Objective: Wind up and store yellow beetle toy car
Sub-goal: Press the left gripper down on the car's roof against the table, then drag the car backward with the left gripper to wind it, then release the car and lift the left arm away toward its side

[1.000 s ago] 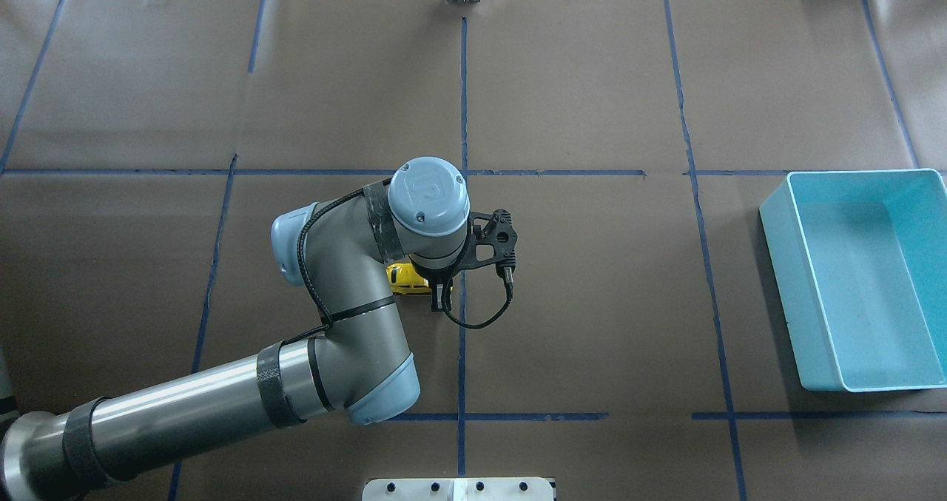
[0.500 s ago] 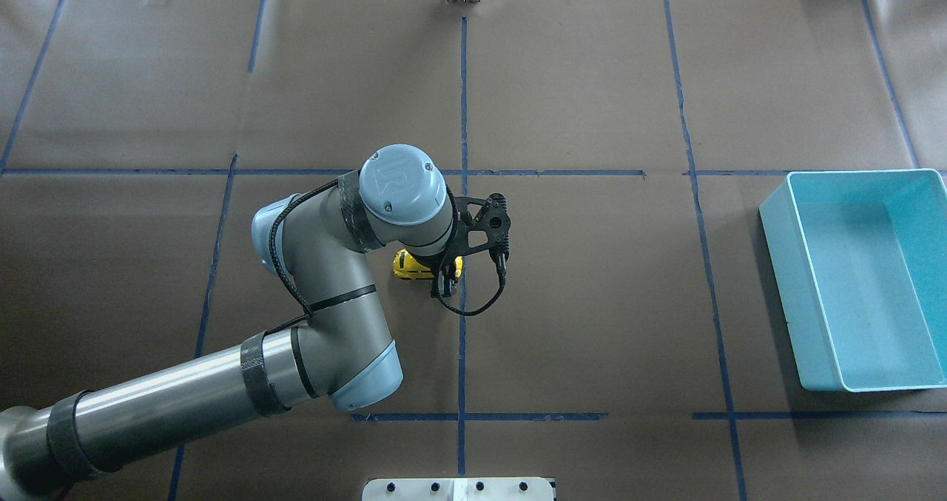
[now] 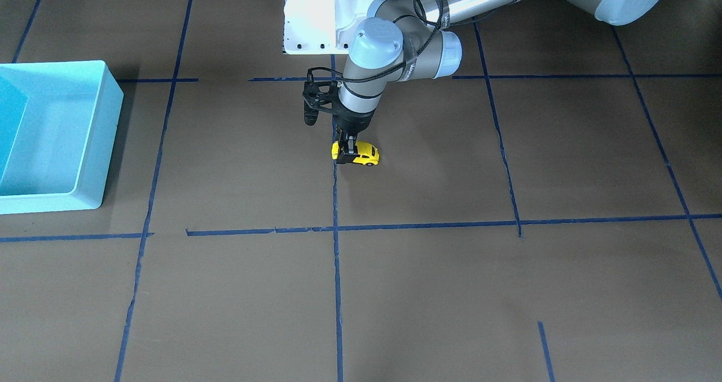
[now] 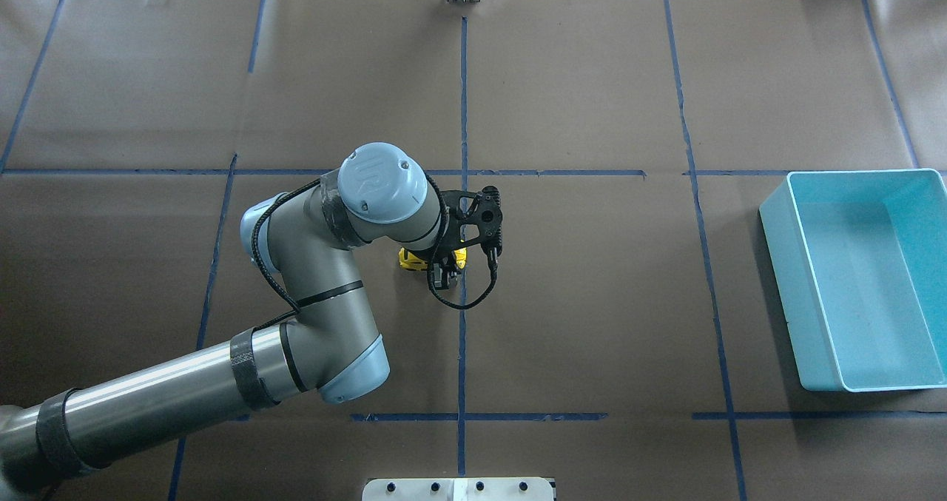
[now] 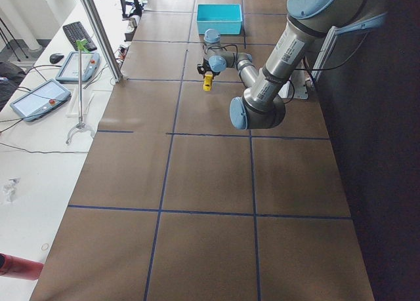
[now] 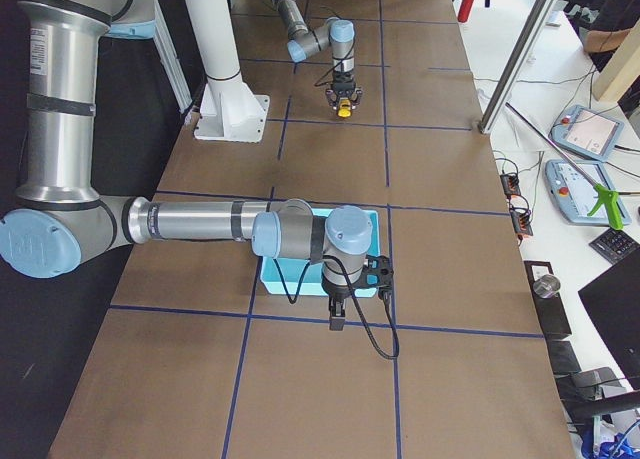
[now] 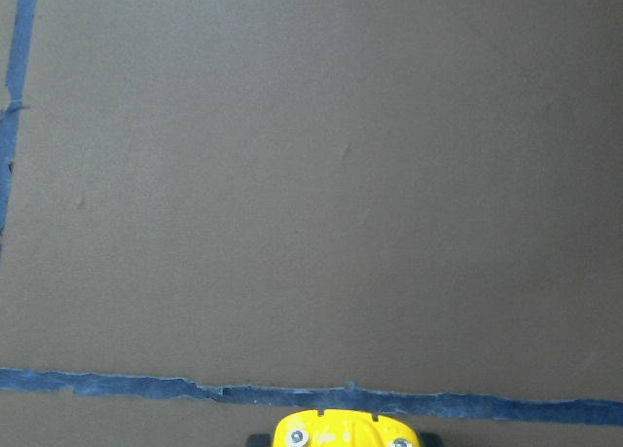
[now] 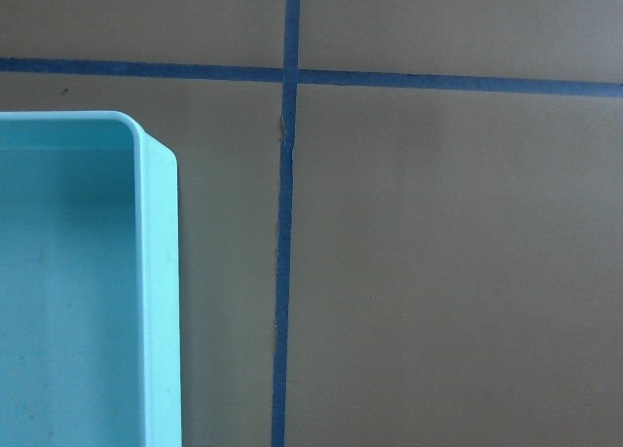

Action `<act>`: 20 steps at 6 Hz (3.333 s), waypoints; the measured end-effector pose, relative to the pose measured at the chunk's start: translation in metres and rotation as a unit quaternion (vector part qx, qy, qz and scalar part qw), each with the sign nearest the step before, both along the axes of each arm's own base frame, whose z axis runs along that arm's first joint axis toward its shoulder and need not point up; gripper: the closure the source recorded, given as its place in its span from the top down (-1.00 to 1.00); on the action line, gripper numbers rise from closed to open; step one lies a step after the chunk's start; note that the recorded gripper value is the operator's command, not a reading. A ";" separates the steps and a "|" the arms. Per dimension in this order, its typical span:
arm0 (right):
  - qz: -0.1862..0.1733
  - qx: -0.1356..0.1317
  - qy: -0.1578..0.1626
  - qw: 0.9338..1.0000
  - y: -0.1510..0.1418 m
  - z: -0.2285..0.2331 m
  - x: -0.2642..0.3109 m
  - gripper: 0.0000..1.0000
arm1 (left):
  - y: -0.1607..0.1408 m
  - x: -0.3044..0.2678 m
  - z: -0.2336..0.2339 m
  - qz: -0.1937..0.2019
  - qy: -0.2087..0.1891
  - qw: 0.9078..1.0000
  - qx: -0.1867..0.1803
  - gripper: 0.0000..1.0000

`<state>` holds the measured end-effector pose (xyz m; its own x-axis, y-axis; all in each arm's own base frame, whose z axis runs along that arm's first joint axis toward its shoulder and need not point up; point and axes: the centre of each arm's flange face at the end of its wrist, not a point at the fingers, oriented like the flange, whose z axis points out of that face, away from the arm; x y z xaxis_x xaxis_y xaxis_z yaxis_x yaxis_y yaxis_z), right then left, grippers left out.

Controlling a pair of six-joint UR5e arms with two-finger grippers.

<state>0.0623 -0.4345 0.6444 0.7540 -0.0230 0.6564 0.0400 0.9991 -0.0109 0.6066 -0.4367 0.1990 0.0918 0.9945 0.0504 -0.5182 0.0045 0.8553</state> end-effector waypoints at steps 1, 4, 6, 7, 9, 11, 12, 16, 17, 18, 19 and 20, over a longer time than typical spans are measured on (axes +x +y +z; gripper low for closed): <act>0.000 0.000 0.000 1.000 0.000 0.000 0.000 1.00 | 0.001 -0.002 0.010 -0.001 0.007 1.000 0.003 -0.98; 0.000 -0.001 0.000 1.000 0.000 0.001 0.000 1.00 | 0.002 -0.010 0.038 -0.003 0.027 1.000 0.012 -0.95; -0.001 -0.001 -0.001 1.000 0.000 0.000 -0.001 1.00 | -0.002 -0.026 0.060 -0.006 0.044 0.999 0.017 -0.95; -0.001 -0.001 -0.001 1.000 0.000 0.000 -0.001 1.00 | -0.007 -0.038 0.075 -0.004 0.052 0.999 0.015 -0.95; -0.001 0.000 -0.001 1.000 0.000 0.000 -0.001 1.00 | -0.009 -0.061 0.115 0.003 0.065 0.998 0.012 -0.91; 0.000 0.000 -0.001 1.000 0.000 0.000 -0.001 1.00 | -0.011 -0.093 0.156 0.007 0.081 0.997 0.010 -0.81; 0.000 0.000 -0.001 1.000 0.000 0.000 -0.001 1.00 | -0.014 -0.114 0.178 0.010 0.082 0.997 0.002 0.26; 0.000 0.000 -0.001 1.000 0.000 0.000 -0.001 1.00 | -0.029 -0.157 0.205 0.010 0.091 0.996 -0.019 1.00; 0.000 0.000 -0.001 1.000 0.000 0.000 0.000 1.00 | -0.030 -0.159 0.205 0.009 0.092 0.996 -0.019 1.00; 0.000 0.000 -0.002 1.000 0.000 0.000 0.000 1.00 | -0.032 -0.161 0.205 0.007 0.092 0.996 -0.019 1.00; 0.000 0.000 -0.002 1.000 0.000 0.000 -0.001 1.00 | -0.034 -0.165 0.202 0.006 0.093 0.995 -0.020 1.00; 0.000 0.000 -0.001 1.000 0.000 0.000 -0.001 1.00 | -0.044 -0.180 0.197 0.003 0.093 0.995 -0.029 1.00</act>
<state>0.0616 -0.4346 0.6441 0.7524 -0.0223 0.6584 0.0399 0.9991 -0.0117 0.4266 -0.4805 0.3956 0.0872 0.9959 -0.0252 -0.3508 0.0544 0.9349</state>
